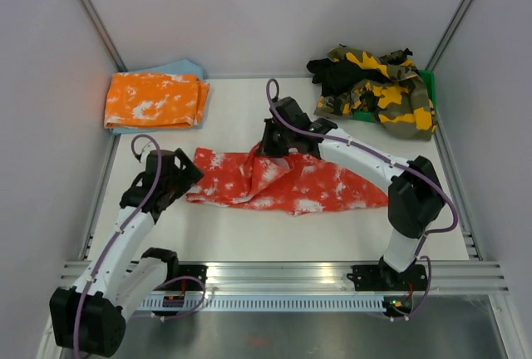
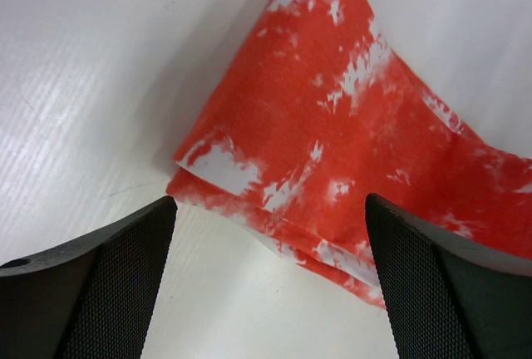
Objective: Fold and stack the trousers
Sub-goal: Fold the trousers
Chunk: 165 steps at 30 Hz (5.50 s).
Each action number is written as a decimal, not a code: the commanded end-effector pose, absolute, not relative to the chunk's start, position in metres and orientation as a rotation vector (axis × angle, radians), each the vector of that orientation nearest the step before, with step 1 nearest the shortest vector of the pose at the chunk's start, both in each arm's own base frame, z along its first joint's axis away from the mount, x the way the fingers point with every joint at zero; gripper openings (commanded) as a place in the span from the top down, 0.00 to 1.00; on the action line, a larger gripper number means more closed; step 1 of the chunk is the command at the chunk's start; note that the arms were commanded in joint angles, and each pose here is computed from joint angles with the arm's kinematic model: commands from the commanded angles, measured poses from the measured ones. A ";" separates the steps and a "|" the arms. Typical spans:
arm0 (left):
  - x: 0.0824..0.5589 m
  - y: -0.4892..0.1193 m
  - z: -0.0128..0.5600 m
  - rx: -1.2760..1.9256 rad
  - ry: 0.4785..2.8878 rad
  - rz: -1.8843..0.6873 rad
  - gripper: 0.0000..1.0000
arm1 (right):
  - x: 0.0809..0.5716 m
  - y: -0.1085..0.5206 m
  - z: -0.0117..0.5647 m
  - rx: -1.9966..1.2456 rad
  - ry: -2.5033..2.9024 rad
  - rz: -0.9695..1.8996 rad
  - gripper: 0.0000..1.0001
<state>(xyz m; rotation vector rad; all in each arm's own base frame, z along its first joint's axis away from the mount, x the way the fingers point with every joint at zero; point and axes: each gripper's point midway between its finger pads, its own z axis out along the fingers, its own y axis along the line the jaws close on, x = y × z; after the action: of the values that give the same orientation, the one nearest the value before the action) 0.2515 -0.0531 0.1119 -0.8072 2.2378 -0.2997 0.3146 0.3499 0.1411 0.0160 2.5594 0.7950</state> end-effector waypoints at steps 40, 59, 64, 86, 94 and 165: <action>0.258 -0.005 0.139 -0.794 2.164 -0.296 0.03 | 0.317 0.371 0.204 -0.246 2.428 0.660 0.18; 0.224 -0.004 0.085 -1.099 2.239 -0.265 0.12 | 0.306 0.492 0.107 -0.528 2.391 0.334 0.14; 0.232 -0.029 0.067 -1.138 2.236 -0.458 0.30 | 0.311 0.477 0.081 -0.561 2.387 0.170 0.14; 0.234 -0.025 0.033 -1.229 2.219 -0.441 0.63 | 0.334 0.442 0.060 -0.526 2.280 -0.127 0.69; 0.233 -0.023 0.015 -1.256 2.267 -0.391 0.74 | 0.325 0.423 0.065 -0.290 2.320 -0.037 0.66; 0.311 -0.036 0.053 -0.611 2.281 -0.499 0.14 | 0.283 0.318 0.104 -0.194 2.465 0.323 0.96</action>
<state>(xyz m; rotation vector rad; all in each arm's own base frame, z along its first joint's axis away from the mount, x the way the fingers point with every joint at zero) 0.2946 -0.0353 0.0424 -0.7078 2.3566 -0.4820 0.2849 0.3049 0.0581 -0.1680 2.5100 0.1734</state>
